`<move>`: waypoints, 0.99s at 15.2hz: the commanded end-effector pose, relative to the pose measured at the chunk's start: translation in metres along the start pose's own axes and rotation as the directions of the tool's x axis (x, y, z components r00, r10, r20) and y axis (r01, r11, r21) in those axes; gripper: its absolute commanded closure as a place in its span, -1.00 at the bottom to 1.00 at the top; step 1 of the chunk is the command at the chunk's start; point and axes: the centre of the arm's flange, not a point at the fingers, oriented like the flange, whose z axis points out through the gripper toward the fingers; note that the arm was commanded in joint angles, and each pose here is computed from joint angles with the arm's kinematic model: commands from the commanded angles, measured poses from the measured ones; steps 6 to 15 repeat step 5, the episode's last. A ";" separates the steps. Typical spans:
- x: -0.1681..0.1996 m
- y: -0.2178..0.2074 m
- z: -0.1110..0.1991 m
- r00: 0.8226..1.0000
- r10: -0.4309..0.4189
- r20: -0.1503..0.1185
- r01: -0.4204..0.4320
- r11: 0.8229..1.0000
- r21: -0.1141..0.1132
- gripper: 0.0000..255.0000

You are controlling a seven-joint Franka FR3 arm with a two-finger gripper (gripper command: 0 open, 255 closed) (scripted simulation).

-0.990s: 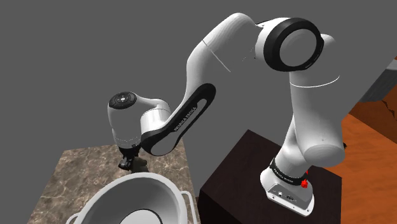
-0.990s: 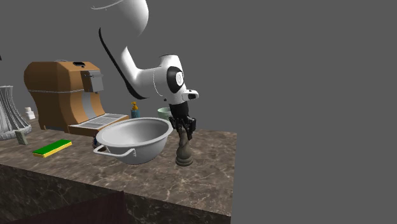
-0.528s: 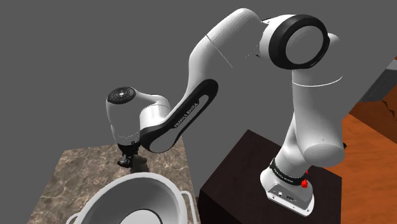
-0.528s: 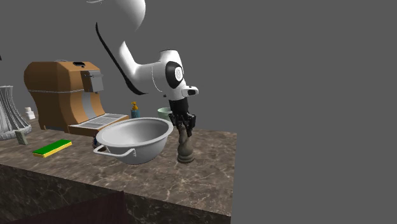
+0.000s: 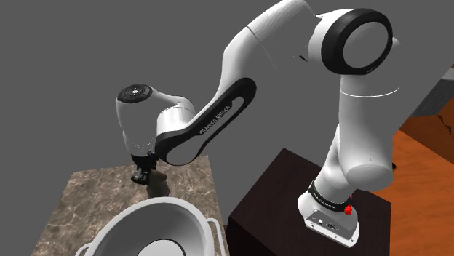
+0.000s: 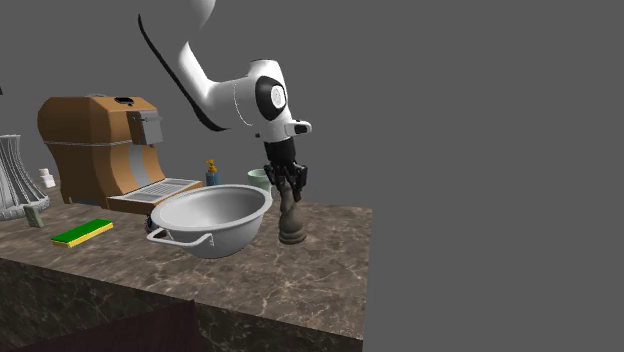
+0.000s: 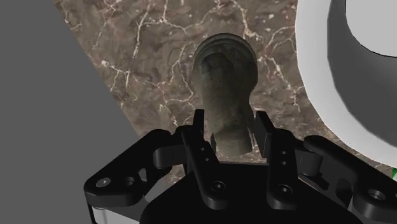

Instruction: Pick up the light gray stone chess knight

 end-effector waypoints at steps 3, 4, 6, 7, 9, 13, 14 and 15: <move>0.004 0.003 -0.022 1.000 0.000 0.000 0.000 1.000 0.000 1.00; 0.004 0.003 -0.022 1.000 0.000 0.000 0.000 1.000 0.000 1.00; 0.004 0.003 -0.022 1.000 0.000 0.000 0.000 1.000 0.000 1.00; 0.004 0.003 -0.022 1.000 0.000 0.000 0.000 1.000 0.000 1.00; 0.004 0.003 -0.022 1.000 0.000 0.000 0.000 1.000 0.000 1.00; 0.004 0.003 -0.022 1.000 0.000 0.000 0.000 1.000 0.000 1.00; 0.004 0.003 -0.022 1.000 0.000 0.000 0.000 1.000 0.000 1.00; 0.004 0.003 -0.022 1.000 0.000 0.000 0.000 1.000 0.000 1.00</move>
